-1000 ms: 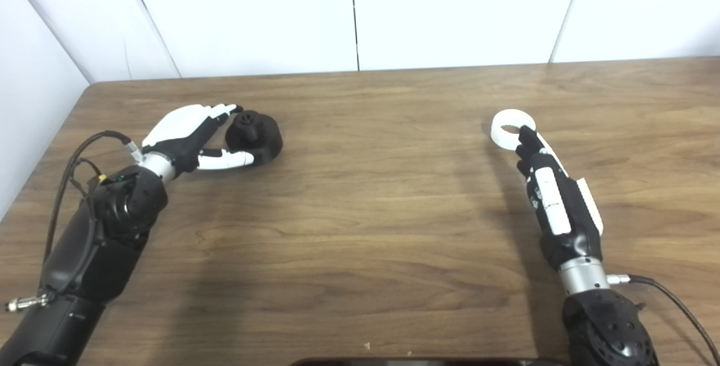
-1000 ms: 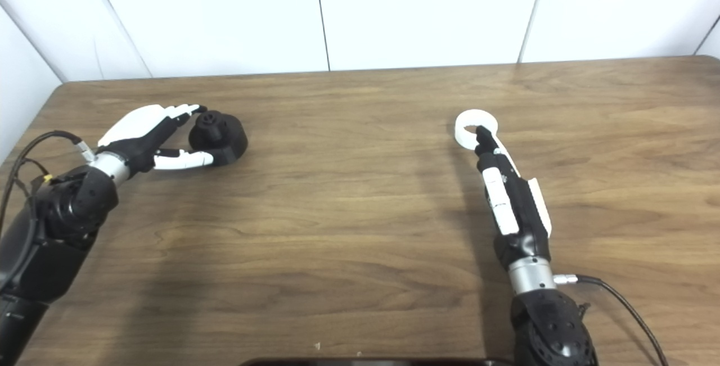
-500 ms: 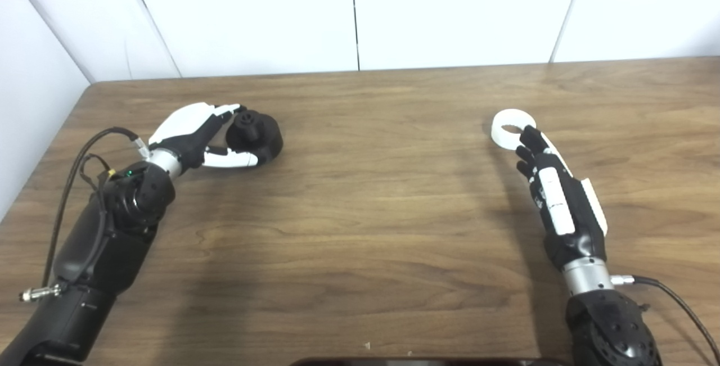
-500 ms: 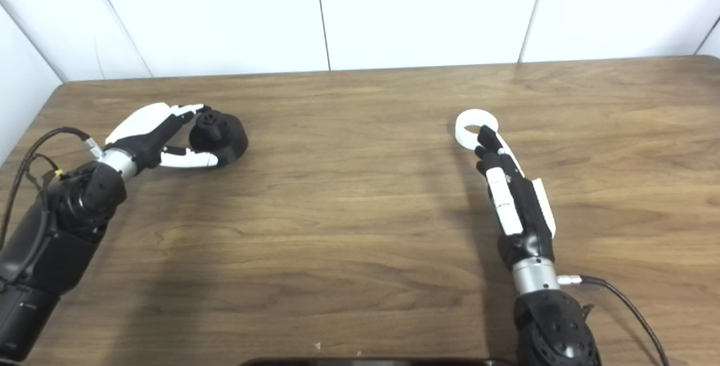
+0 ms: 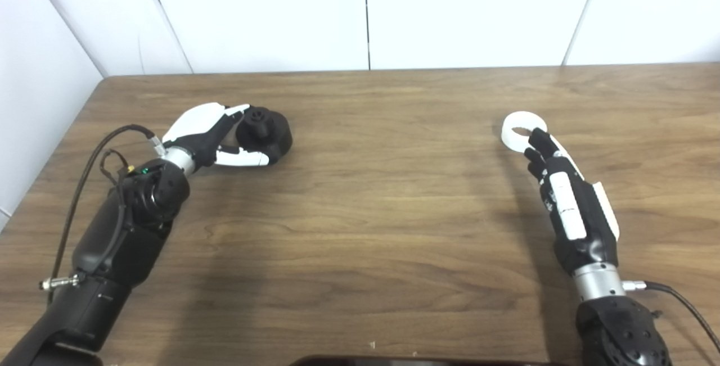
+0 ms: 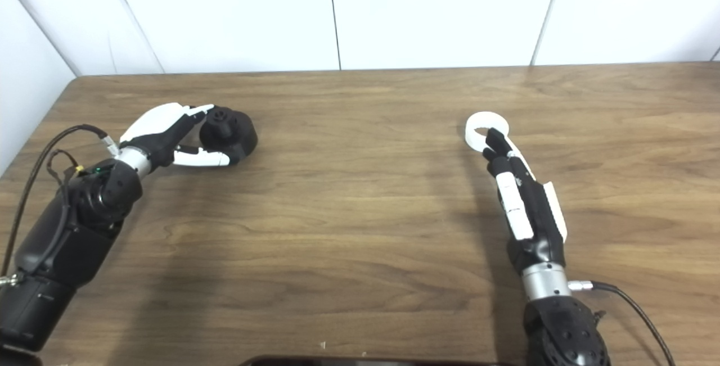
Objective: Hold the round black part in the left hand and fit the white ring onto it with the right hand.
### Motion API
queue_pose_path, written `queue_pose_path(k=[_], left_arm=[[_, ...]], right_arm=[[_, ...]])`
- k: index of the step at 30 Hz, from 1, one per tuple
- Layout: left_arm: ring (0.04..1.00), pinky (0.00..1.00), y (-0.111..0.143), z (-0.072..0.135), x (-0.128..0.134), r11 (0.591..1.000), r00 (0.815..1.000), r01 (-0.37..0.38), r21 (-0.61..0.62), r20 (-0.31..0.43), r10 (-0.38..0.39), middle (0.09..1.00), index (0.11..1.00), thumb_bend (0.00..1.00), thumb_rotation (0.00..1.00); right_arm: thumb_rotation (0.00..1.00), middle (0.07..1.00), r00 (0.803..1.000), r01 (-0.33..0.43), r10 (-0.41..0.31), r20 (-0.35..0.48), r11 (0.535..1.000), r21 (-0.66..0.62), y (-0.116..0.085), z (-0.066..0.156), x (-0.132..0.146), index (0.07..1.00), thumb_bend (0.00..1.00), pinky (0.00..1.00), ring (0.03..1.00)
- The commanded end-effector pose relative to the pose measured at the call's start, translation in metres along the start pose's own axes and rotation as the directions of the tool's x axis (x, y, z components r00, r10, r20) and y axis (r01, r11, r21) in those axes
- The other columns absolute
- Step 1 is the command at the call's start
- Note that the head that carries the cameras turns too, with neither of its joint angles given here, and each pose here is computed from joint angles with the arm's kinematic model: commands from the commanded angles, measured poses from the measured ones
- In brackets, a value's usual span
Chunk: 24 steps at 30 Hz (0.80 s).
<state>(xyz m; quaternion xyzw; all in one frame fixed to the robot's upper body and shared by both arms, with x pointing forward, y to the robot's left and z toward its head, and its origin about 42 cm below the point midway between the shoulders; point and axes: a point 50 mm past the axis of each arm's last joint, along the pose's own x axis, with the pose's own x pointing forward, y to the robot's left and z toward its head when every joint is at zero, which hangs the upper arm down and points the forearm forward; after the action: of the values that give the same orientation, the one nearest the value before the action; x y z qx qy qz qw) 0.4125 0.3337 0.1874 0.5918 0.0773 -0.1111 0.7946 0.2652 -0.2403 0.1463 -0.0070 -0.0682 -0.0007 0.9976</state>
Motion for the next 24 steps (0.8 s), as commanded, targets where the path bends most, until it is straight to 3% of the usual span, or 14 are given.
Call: queue_pose_path(k=[1,8,24], left_arm=[[0.994,0.9,0.0343,0.0082,0.007,0.994,0.994,-0.105,0.034,0.026,0.105,0.945,0.931,0.93,0.66],[0.992,0.84,0.0319,0.0075,0.0085,0.995,0.995,-0.097,0.033,0.0,0.097,0.946,0.926,0.92,0.66],[0.923,0.76,0.0253,0.0082,0.01,0.99,0.99,-0.14,0.019,-0.006,0.14,0.882,0.806,0.72,0.5]], right_arm=[[0.85,0.925,0.997,-0.012,0.013,0.075,1.0,-0.013,-0.0022,0.0131,-0.0043,0.896,0.6,0.95,0.93],[0.87,0.923,0.997,-0.026,0.029,0.076,0.999,-0.034,-0.0053,0.0152,-0.004,0.892,0.59,0.95,0.943],[0.86,0.918,0.995,-0.045,0.048,0.083,0.998,-0.035,-0.0094,0.0186,-0.0051,0.883,0.58,0.94,0.945]])
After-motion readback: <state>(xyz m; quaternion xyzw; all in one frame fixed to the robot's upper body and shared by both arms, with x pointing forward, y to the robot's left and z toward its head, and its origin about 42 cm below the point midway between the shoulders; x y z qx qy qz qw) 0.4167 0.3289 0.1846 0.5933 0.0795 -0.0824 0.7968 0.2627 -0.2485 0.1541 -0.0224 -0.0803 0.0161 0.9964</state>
